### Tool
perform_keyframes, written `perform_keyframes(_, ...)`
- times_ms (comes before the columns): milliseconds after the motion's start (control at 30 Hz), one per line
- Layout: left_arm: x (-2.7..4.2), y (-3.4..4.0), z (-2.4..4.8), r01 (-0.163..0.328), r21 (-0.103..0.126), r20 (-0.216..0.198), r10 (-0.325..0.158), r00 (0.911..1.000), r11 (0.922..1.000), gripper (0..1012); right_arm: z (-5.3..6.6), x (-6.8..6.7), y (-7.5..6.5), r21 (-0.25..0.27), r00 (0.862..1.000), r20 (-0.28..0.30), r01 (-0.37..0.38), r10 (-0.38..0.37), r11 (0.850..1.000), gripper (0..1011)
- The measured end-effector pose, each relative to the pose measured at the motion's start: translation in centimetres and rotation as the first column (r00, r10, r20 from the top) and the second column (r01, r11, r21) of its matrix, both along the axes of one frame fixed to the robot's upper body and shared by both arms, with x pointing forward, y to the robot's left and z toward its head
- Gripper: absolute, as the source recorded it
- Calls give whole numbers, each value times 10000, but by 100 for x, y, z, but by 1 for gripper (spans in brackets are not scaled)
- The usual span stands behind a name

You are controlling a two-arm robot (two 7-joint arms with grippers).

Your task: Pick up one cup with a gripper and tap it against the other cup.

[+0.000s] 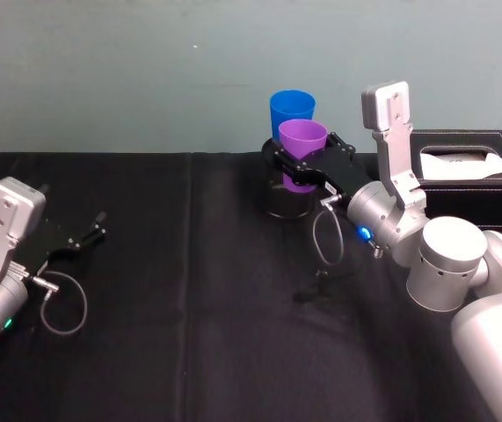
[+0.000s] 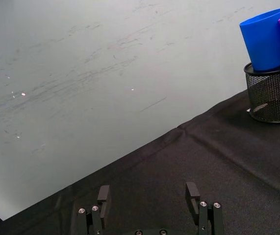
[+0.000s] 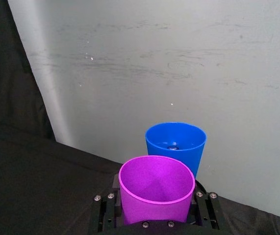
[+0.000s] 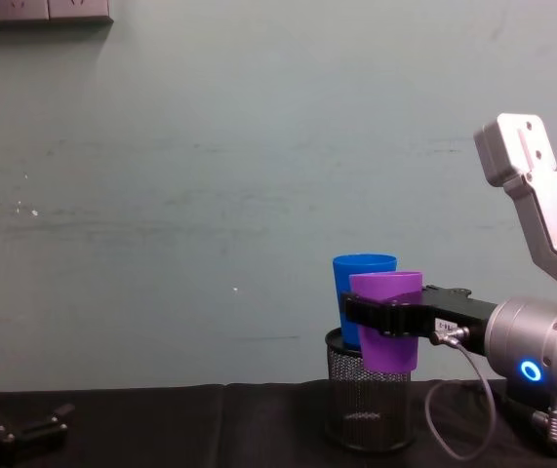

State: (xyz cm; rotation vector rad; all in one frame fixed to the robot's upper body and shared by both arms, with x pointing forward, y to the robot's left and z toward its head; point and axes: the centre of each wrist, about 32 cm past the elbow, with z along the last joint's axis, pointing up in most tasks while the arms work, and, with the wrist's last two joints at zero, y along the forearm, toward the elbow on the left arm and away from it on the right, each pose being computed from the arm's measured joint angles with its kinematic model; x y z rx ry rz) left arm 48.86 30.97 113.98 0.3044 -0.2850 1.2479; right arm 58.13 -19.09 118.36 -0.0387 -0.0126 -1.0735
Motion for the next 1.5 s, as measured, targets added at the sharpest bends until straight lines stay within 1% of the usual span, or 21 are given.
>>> perform_keyframes(1500, 0, 0, 0, 0, 0, 0, 0, 10000, 10000, 1000, 0, 0, 0, 0, 10000, 1, 0, 0, 10000, 735)
